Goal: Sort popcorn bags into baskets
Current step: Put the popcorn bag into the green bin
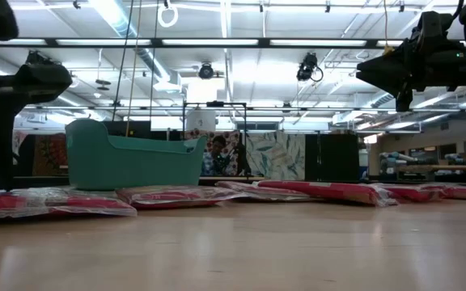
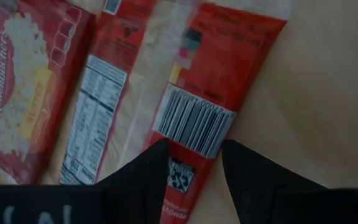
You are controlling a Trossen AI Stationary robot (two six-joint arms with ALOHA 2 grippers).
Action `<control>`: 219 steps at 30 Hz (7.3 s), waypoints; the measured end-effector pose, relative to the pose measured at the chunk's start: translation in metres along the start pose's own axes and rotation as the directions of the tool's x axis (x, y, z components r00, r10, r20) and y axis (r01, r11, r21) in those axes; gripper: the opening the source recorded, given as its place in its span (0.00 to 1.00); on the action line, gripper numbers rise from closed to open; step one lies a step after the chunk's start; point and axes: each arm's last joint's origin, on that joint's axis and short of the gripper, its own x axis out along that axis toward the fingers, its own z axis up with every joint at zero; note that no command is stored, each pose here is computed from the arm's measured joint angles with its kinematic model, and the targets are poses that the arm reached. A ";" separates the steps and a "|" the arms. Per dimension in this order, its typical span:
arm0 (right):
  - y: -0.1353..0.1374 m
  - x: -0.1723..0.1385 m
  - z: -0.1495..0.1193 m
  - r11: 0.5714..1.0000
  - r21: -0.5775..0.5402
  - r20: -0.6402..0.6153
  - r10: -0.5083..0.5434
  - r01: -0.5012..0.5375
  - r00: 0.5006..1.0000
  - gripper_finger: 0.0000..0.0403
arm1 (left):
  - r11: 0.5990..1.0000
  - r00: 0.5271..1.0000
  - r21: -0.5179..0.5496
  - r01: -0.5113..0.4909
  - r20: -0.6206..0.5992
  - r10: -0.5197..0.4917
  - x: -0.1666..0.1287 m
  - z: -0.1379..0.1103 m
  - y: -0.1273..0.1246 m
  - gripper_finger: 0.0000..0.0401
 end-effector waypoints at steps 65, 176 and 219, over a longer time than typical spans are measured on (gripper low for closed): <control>0.000 0.000 0.000 1.000 0.000 0.000 0.001 -0.001 1.000 0.24 | 0.444 0.751 -0.608 -0.658 -0.576 0.324 -0.056 -0.053 0.258 0.00; 0.000 0.000 0.000 1.000 0.001 0.002 0.003 -0.003 1.000 0.24 | 0.882 0.901 -0.184 -0.433 -0.122 0.417 -0.040 0.009 0.173 0.00; 0.000 0.000 0.000 1.000 0.000 0.002 0.001 -0.001 1.000 0.24 | 0.338 0.857 -0.797 -0.501 -0.511 0.065 -0.016 -0.108 0.300 0.33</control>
